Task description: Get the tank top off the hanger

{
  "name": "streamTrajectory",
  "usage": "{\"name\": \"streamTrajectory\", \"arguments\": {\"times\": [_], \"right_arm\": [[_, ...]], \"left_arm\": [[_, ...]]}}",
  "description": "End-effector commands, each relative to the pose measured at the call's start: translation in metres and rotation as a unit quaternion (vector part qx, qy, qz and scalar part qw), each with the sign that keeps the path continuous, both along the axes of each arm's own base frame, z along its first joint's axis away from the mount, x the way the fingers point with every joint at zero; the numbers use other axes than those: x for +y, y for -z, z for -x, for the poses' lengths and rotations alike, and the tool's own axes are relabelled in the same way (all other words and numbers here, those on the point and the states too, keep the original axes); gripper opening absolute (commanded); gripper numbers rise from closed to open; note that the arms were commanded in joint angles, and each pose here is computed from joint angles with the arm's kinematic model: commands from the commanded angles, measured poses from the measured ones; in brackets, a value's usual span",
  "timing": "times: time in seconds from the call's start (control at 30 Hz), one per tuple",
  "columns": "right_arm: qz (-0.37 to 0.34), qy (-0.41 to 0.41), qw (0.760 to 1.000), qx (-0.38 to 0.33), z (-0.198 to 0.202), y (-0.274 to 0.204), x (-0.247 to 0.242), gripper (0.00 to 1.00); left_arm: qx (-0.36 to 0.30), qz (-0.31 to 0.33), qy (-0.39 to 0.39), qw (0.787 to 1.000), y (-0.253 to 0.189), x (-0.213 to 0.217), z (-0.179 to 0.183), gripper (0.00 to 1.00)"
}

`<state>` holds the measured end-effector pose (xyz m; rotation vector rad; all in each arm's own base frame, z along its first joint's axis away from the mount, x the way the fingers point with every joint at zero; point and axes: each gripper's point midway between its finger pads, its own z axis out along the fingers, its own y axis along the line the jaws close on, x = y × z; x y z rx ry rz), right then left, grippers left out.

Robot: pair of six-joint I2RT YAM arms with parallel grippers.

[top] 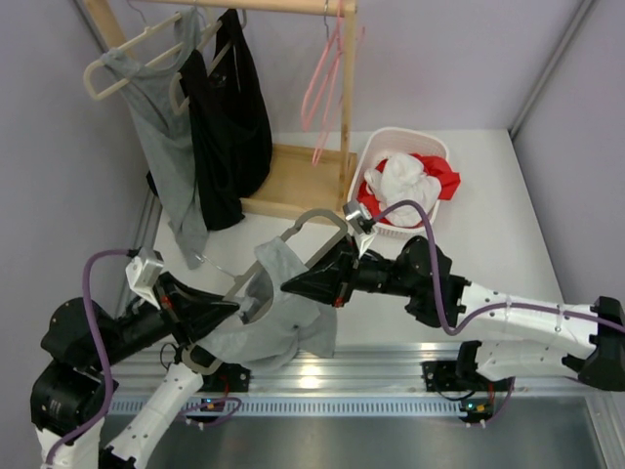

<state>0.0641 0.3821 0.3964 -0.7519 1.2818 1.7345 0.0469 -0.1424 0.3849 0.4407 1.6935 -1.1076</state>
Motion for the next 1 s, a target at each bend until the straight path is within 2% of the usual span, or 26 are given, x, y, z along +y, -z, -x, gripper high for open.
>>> {"name": "streamTrajectory", "arguments": {"times": [0.0, 0.17, 0.33, 0.4, 0.53, 0.57, 0.63, 0.7, 0.77, 0.83, 0.87, 0.9, 0.93, 0.97], "right_arm": [[-0.007, 0.017, 0.999, -0.048, 0.010, 0.003, 0.010, 0.00], [0.008, -0.009, 0.999, -0.038, 0.023, 0.019, 0.035, 0.00], [0.017, -0.010, 0.999, -0.036, 0.022, 0.028, 0.042, 0.00], [0.021, -0.006, 0.999, -0.038, 0.021, 0.030, 0.041, 0.00], [0.035, 0.012, 0.998, -0.048, 0.016, 0.034, 0.036, 0.00], [0.045, 0.021, 0.998, -0.048, 0.013, 0.036, 0.032, 0.09], [0.051, 0.046, 0.996, -0.058, 0.006, 0.034, 0.026, 0.18], [0.065, 0.054, 0.994, -0.069, 0.004, 0.036, 0.020, 0.43], [0.079, 0.042, 0.993, -0.079, 0.008, 0.035, 0.023, 0.49], [0.096, 0.020, 0.992, -0.085, 0.013, 0.042, 0.027, 0.48], [0.104, 0.012, 0.991, -0.083, 0.015, 0.048, 0.032, 0.35], [0.098, 0.005, 0.992, -0.081, 0.017, 0.047, 0.034, 0.14], [0.100, 0.000, 0.992, -0.078, 0.018, 0.049, 0.036, 0.00], [0.104, 0.003, 0.992, -0.074, 0.017, 0.053, 0.038, 0.00]], "left_arm": [[-0.043, 0.032, -0.090, 0.994, -0.035, 0.019, -0.017, 0.07], [-0.043, 0.038, -0.046, 0.997, -0.044, 0.008, -0.009, 0.13], [-0.059, 0.051, -0.040, 0.996, -0.057, 0.009, 0.000, 0.13], [-0.066, 0.055, -0.039, 0.996, -0.062, 0.010, 0.003, 0.00], [-0.064, 0.056, -0.053, 0.995, -0.062, 0.012, -0.002, 0.00], [-0.060, 0.053, -0.050, 0.995, -0.061, 0.011, -0.004, 0.00], [-0.057, 0.051, -0.048, 0.996, -0.058, 0.010, -0.006, 0.00], [-0.058, 0.053, -0.054, 0.995, -0.059, 0.011, -0.006, 0.00], [-0.058, 0.053, -0.050, 0.996, -0.060, 0.010, -0.006, 0.00], [-0.060, 0.052, -0.050, 0.996, -0.062, 0.010, -0.006, 0.00], [-0.060, 0.052, -0.050, 0.996, -0.062, 0.010, -0.006, 0.00], [-0.061, 0.052, -0.050, 0.995, -0.063, 0.010, -0.006, 0.00], [-0.062, 0.052, -0.051, 0.995, -0.063, 0.010, -0.006, 0.00], [-0.063, 0.051, -0.050, 0.995, -0.063, 0.011, -0.006, 0.00]]}}
